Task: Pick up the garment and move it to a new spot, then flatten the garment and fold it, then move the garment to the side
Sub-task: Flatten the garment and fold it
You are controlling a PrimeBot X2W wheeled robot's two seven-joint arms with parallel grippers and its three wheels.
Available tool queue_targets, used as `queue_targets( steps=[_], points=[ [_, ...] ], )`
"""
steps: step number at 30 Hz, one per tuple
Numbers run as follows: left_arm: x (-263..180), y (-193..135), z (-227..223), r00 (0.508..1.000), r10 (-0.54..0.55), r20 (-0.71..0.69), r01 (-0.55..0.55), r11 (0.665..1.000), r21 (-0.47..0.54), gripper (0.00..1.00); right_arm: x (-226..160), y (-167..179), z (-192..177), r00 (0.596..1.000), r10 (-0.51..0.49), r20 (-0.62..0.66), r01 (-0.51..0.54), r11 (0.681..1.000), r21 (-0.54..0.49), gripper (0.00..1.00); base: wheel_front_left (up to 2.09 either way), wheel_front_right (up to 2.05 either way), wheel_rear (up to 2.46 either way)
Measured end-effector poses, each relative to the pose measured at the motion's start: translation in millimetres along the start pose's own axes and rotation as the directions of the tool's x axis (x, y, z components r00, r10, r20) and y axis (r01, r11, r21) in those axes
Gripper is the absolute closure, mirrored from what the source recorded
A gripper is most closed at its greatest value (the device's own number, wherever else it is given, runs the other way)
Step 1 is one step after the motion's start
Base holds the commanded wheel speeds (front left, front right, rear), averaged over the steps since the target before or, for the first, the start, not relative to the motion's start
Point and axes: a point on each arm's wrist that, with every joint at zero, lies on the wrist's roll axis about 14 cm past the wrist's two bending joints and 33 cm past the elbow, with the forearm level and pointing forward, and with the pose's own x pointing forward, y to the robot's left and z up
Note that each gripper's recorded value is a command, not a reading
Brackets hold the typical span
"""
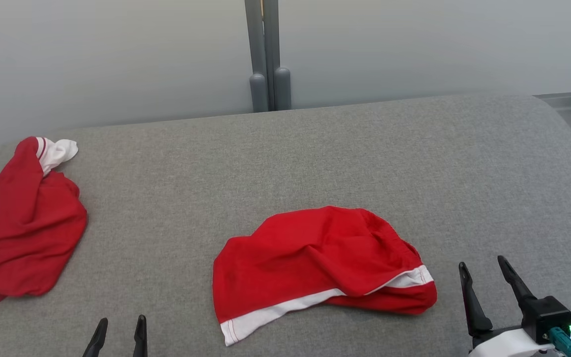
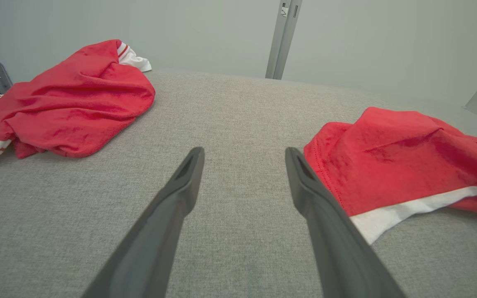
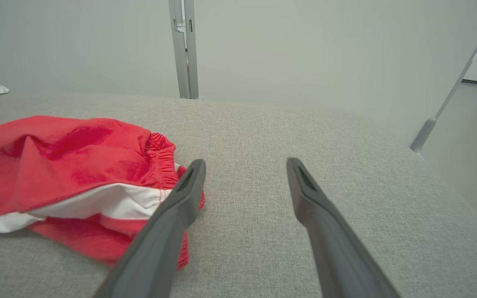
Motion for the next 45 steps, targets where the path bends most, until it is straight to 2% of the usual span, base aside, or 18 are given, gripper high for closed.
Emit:
queue_targets(
  steps=[6, 9, 11, 15, 22, 32, 34, 36, 45],
  points=[
    [-1, 3, -7, 1.000, 0.012, -0.024, -0.012, 1.000, 0.006, 0.00, 9, 12, 22, 0.996, 0.052, 0.067, -0.051, 0.999, -0.010, 0.00, 0.00, 0.00, 0.00],
    [0, -4, -24, 0.993, 0.003, -0.122, -0.005, 1.000, -0.014, 0.00, 10, 16, 19, 0.994, 0.089, 0.057, -0.088, 0.996, -0.012, 0.00, 0.00, 0.00, 0.00],
    [4, -28, -38, 0.961, -0.040, -0.273, 0.015, 0.996, -0.093, 0.00, 13, 23, 2, 0.985, 0.171, -0.035, -0.172, 0.985, -0.030, 0.00, 0.00, 0.00, 0.00],
    [7, -55, -39, 0.924, -0.104, -0.368, 0.050, 0.987, -0.153, 0.00, 22, 34, -15, 0.947, 0.266, -0.182, -0.273, 0.962, -0.012, 0.00, 0.00, 0.00, 0.00],
    [-2, -101, -56, 0.822, -0.256, -0.509, 0.123, 0.952, -0.281, 0.00, 22, 48, -46, 0.837, 0.387, -0.388, -0.401, 0.915, 0.047, 0.00, 0.00, 0.00, 0.00],
    [-3, -113, -67, 0.806, -0.279, -0.523, 0.131, 0.944, -0.302, 0.00, 15, 53, -45, 0.811, 0.431, -0.395, -0.442, 0.894, 0.070, 0.00, 0.00, 0.00, 0.00],
    [1, -113, -68, 0.808, -0.275, -0.521, 0.130, 0.946, -0.298, 0.00, 16, 53, -45, 0.811, 0.433, -0.393, -0.445, 0.893, 0.066, 0.05, 0.00, 0.00, 0.00],
    [4, -113, -70, 0.808, -0.273, -0.521, 0.130, 0.947, -0.295, 0.00, 17, 53, -45, 0.811, 0.433, -0.394, -0.445, 0.893, 0.063, 0.00, 0.00, 0.00, 0.00],
    [16, -121, -76, 0.803, -0.290, -0.521, 0.148, 0.944, -0.296, 0.00, 27, 55, -50, 0.802, 0.435, -0.408, -0.452, 0.890, 0.061, 0.00, 0.00, 0.00, 0.00]
  ],
)
